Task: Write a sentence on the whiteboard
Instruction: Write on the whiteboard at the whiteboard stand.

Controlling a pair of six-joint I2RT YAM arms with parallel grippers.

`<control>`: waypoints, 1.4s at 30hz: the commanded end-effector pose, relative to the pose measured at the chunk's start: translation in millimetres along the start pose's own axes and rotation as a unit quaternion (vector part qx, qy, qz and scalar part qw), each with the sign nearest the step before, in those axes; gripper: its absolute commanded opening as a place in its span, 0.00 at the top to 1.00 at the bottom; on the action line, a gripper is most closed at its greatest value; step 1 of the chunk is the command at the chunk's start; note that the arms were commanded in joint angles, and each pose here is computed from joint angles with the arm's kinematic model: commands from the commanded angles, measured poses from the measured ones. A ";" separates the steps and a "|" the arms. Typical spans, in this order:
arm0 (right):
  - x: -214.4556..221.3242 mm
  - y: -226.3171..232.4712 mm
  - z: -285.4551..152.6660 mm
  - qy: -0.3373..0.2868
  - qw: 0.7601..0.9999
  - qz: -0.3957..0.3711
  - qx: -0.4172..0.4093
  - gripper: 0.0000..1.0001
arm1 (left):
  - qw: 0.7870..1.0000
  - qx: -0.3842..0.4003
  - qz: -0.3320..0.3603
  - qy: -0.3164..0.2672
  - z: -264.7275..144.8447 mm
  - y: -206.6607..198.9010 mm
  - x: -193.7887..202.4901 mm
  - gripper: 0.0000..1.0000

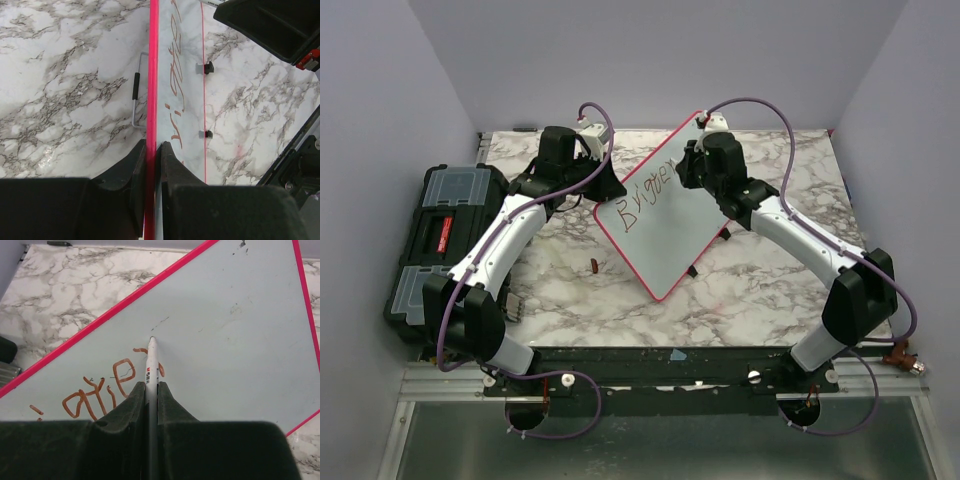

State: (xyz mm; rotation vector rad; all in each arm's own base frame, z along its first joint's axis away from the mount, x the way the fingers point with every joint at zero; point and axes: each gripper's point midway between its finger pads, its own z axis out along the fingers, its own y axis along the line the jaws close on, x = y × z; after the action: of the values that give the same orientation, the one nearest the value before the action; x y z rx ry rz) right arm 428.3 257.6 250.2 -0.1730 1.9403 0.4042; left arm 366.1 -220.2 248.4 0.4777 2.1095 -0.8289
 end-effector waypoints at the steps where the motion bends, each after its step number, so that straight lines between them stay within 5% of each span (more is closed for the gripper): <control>1: -5.1 -9.0 -1.4 0.004 0.999 -0.023 0.027 0.99 | 0.997 -0.018 0.058 -0.041 -8.8 2.0 -22.5 1.00; 12: -57.0 -32.2 -51.3 -0.061 0.994 -0.042 0.085 0.99 | 0.997 -0.022 0.055 -0.040 -8.5 3.5 -22.7 1.00; 42: -19.6 -53.0 -94.5 -0.046 0.994 -0.040 0.094 0.99 | 0.997 -0.014 0.052 -0.046 -9.2 0.2 -23.4 1.00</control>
State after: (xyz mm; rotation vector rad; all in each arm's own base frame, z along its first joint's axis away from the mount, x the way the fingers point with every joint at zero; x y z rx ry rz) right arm 374.7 183.9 293.9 -0.1077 1.8523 0.2235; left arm 367.6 -221.8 251.2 0.4863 2.0916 -0.8298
